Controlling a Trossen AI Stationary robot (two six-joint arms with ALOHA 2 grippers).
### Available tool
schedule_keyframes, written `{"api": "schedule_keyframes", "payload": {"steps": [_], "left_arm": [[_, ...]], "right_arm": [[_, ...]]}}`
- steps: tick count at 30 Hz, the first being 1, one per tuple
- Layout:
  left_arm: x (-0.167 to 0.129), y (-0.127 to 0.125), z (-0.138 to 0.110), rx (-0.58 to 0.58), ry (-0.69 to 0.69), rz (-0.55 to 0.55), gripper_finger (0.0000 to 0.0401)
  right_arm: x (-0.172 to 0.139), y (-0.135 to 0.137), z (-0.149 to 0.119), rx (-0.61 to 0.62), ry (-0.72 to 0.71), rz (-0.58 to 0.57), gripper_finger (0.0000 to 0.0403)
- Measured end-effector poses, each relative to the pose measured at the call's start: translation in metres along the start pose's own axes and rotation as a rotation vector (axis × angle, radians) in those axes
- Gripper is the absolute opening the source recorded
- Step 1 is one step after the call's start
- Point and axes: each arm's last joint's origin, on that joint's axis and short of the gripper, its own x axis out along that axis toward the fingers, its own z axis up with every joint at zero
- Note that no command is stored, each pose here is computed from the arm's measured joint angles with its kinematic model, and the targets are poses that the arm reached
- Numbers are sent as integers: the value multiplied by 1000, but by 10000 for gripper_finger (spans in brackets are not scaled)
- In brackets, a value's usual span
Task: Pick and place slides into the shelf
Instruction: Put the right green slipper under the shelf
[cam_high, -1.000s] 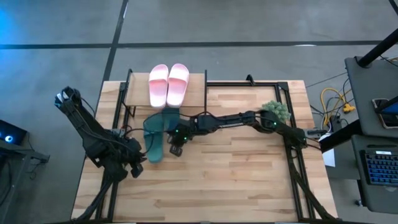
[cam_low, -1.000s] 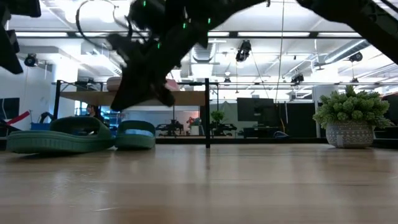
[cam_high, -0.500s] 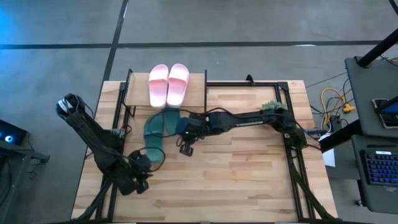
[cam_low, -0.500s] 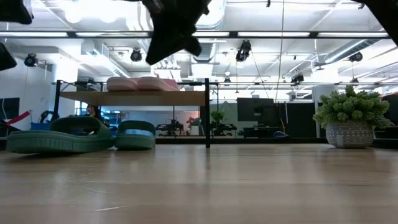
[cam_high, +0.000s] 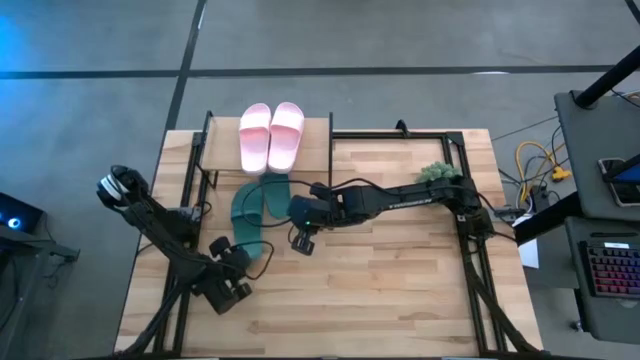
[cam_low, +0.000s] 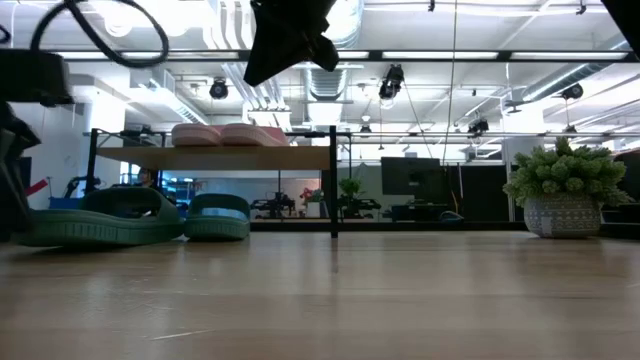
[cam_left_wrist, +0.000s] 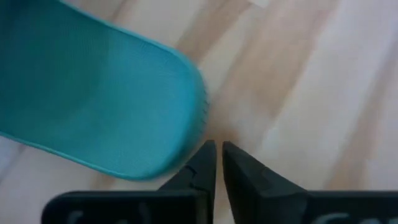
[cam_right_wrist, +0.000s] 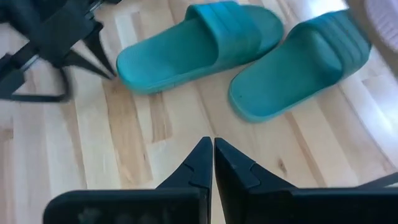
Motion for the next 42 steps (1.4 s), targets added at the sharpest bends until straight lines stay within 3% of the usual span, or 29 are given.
{"api": "schedule_keyframes", "payload": {"steps": [11,18,22,28,30,33,35,42], "left_arm": [[24,42,8,-90,-7,125,3],[21,56,14,-61,-58,122,4],[12,56,21,-67,-82,74,4],[-23,48,43,-56,-169,-107,4],[-26,61,42,-180,-151,-41,4],[-21,93,26,-451,-116,183,4],[-20,94,26,-602,-178,144,4],[-20,100,26,-744,-208,110,4]], "right_arm": [[2,3,-4,17,8,-5,9],[2,4,-4,16,2,-19,9],[2,4,-4,17,2,-19,9],[2,4,-4,38,2,-20,9],[2,4,-4,42,2,-21,9],[2,3,-4,43,-1,-36,9],[2,3,-5,51,-2,-47,9],[2,4,-6,52,6,-57,9]]}}
